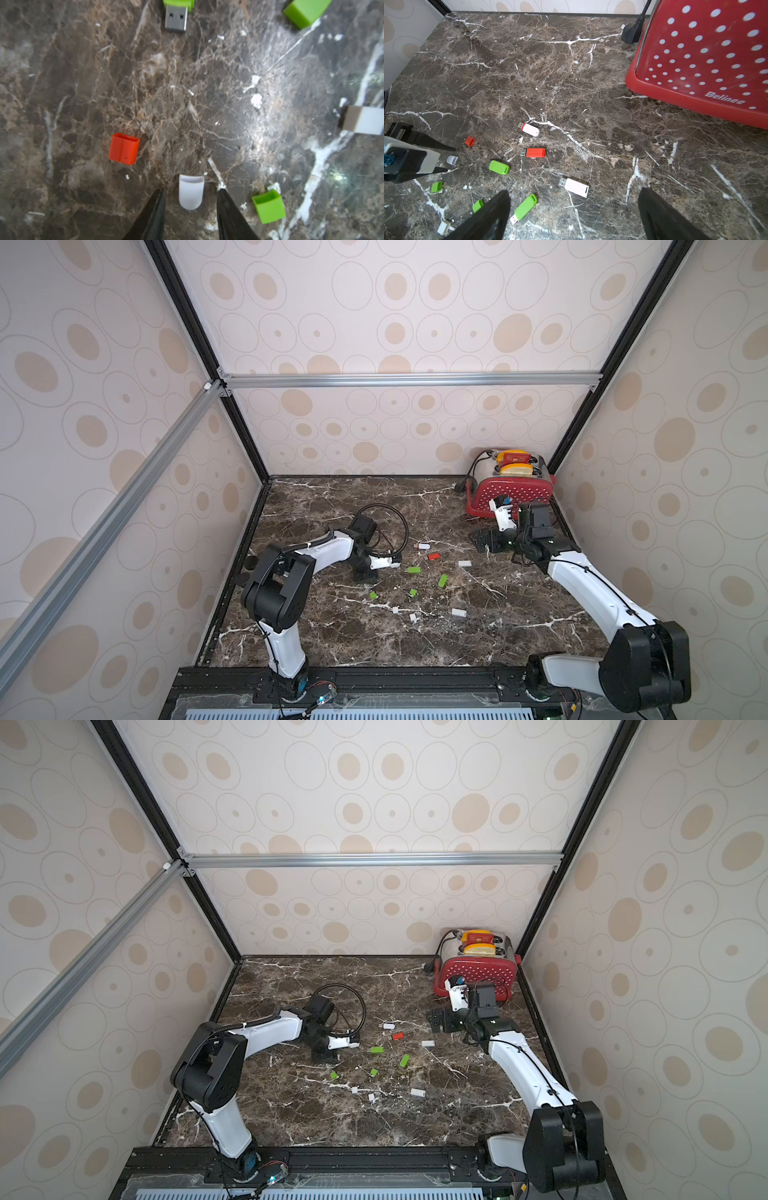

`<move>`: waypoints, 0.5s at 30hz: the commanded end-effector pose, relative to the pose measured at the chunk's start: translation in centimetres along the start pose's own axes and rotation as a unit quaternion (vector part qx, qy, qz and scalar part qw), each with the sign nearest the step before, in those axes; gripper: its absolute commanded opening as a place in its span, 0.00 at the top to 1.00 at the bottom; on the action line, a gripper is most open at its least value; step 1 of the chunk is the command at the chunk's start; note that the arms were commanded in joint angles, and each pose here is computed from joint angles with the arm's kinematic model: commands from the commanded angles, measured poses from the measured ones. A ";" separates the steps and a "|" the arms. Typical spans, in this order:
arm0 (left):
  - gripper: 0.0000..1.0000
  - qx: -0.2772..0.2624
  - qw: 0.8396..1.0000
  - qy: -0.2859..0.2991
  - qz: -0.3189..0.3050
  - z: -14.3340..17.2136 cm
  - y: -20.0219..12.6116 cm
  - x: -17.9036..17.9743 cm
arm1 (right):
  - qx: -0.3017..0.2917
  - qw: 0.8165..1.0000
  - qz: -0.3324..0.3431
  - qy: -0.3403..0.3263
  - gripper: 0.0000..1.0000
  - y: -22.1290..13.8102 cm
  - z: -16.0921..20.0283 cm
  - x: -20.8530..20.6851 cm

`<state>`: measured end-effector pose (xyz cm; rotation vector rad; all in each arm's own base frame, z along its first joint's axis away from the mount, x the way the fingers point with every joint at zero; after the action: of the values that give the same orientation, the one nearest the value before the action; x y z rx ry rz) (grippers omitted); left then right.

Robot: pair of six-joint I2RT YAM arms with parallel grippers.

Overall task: Close the usb drive cover
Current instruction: Pick up the cover from the center of the board.

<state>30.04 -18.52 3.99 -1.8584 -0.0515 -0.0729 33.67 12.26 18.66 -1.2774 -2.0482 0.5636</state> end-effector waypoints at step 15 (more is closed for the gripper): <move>0.70 0.022 0.999 0.034 0.012 -0.3 0.6 0.2 | 0.007 1.000 -0.005 -0.004 0.00 0.1 -0.2 0.4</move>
<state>30.46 -18.77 3.71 -1.8333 -0.0315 -0.0995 33.71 12.29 18.38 -1.2733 -2.0412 0.5701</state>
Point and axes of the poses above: each gripper's point midway between its finger pads, its own y axis out along the fingers, its own x axis along the line the jaws close on, z = x × y, the point moved 2 cm from there along -y, back along the fingers, and after that the axes turned 9 degrees about y, right-handed, at the moved point
